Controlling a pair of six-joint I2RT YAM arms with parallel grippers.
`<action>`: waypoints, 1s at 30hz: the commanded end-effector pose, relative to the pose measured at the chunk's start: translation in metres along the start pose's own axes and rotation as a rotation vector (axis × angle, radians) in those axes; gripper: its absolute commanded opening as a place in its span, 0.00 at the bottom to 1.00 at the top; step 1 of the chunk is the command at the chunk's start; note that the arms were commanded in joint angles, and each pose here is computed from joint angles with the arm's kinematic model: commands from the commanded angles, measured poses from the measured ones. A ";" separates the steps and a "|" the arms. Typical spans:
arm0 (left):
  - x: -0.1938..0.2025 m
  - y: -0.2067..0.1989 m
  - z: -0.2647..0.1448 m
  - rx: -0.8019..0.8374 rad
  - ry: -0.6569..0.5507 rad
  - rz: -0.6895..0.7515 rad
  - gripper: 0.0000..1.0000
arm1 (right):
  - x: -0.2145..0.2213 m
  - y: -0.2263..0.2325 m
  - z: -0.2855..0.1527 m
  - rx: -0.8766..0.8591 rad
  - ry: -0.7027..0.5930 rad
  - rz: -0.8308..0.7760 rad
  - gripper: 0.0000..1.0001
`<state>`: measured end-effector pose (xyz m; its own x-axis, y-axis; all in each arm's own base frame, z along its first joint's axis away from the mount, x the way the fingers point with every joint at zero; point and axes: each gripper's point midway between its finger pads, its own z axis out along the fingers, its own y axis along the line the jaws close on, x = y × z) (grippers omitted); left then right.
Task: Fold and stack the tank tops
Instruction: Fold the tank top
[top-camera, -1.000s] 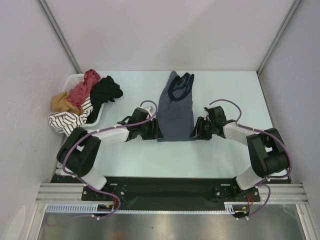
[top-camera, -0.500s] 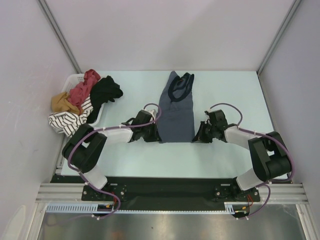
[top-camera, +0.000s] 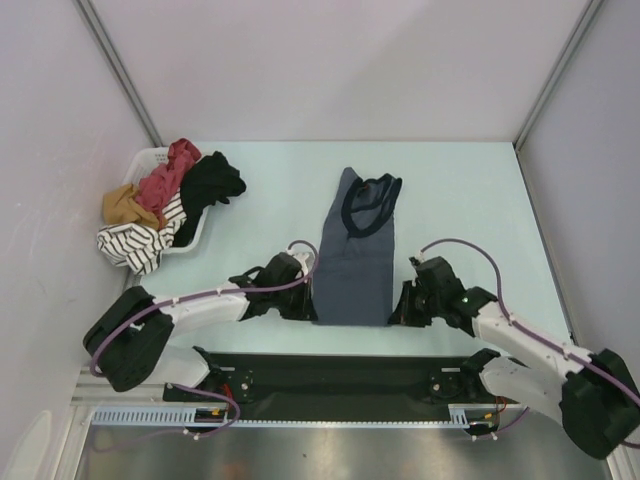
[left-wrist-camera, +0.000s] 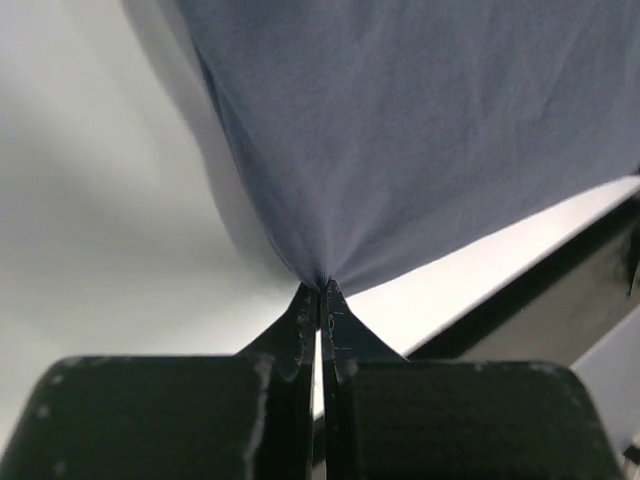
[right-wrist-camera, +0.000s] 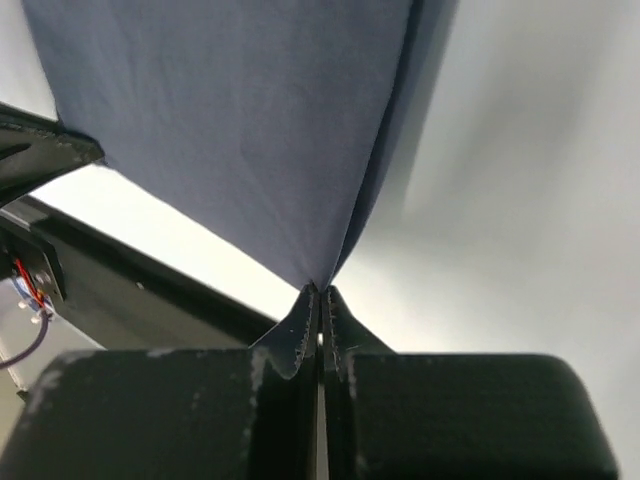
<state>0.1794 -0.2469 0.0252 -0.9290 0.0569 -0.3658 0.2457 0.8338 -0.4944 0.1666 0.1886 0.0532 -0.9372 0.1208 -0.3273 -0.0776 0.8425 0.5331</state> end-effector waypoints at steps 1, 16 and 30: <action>0.028 -0.007 -0.009 0.013 0.045 0.000 0.00 | 0.043 -0.027 -0.011 0.101 0.062 0.114 0.00; 0.020 -0.005 -0.034 -0.064 -0.038 0.022 0.66 | 0.018 -0.013 -0.041 0.136 -0.052 0.051 0.51; -0.114 -0.027 -0.035 -0.053 -0.304 0.080 0.58 | -0.087 -0.008 0.004 0.218 -0.144 -0.032 0.47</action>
<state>0.2437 -0.2473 0.0978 -0.8332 -0.0376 -0.5517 0.2504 0.8639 -0.4371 0.2176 0.1708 0.0685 -0.9121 0.1701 -0.3731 0.0252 0.9314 0.3630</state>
